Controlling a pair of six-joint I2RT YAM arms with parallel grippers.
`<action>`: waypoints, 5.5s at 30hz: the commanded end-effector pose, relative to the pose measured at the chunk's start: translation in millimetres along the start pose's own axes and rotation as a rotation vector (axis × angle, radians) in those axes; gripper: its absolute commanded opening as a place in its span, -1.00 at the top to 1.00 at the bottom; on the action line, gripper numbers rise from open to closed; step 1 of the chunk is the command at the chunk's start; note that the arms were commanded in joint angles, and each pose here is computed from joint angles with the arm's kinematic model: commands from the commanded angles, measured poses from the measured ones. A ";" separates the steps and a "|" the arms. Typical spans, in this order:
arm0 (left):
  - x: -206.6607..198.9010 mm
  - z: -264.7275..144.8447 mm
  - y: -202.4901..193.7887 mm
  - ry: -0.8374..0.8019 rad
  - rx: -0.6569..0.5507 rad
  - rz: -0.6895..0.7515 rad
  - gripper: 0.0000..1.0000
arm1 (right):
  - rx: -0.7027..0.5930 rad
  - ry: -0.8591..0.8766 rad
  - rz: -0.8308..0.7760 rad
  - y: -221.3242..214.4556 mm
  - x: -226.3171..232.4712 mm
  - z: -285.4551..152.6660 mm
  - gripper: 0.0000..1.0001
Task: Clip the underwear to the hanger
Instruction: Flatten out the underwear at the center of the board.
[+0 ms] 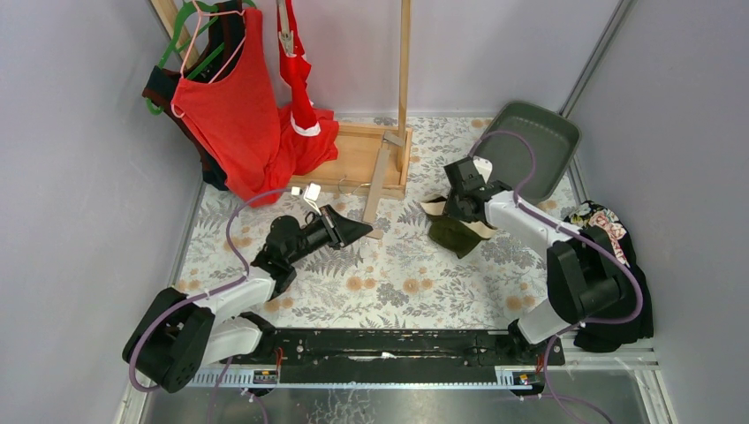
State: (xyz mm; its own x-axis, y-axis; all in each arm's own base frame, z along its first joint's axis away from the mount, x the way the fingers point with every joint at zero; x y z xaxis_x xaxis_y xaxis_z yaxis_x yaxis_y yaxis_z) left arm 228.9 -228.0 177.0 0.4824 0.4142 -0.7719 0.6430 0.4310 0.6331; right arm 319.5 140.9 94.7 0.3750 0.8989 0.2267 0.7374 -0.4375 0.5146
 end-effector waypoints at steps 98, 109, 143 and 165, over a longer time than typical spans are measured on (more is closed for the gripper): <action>-34.1 -7.5 43.4 -0.026 -0.118 0.119 1.00 | -0.503 0.326 -0.334 161.8 46.6 -224.1 1.00; -31.2 -7.2 42.8 -0.016 -0.122 0.115 1.00 | -0.391 0.348 -0.365 161.3 61.6 -223.6 1.00; -14.0 -4.7 35.8 0.031 -0.105 0.114 1.00 | 0.184 0.603 -0.641 -60.3 126.5 -88.5 0.19; -8.0 4.1 37.1 0.036 -0.097 0.110 1.00 | 0.081 0.228 -0.434 15.7 61.0 -5.5 -0.59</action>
State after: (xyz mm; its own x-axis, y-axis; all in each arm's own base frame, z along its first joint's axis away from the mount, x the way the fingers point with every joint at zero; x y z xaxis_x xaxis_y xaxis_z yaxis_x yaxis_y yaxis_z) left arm 241.9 -218.8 182.8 0.4505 0.5060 -0.7355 0.6090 0.4283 0.6676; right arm 334.2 178.0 115.3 -0.1082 0.9788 0.1737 0.8457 -0.0012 0.5337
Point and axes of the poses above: each gripper's point midway between its finger pads, its own z axis out along the fingers, its own x axis along the line the jaws close on, y = z × x, the point moved 3 cm from there along -z, back along the fingers, and after that the axes turned 7 degrees about z, right-handed, at the moved point
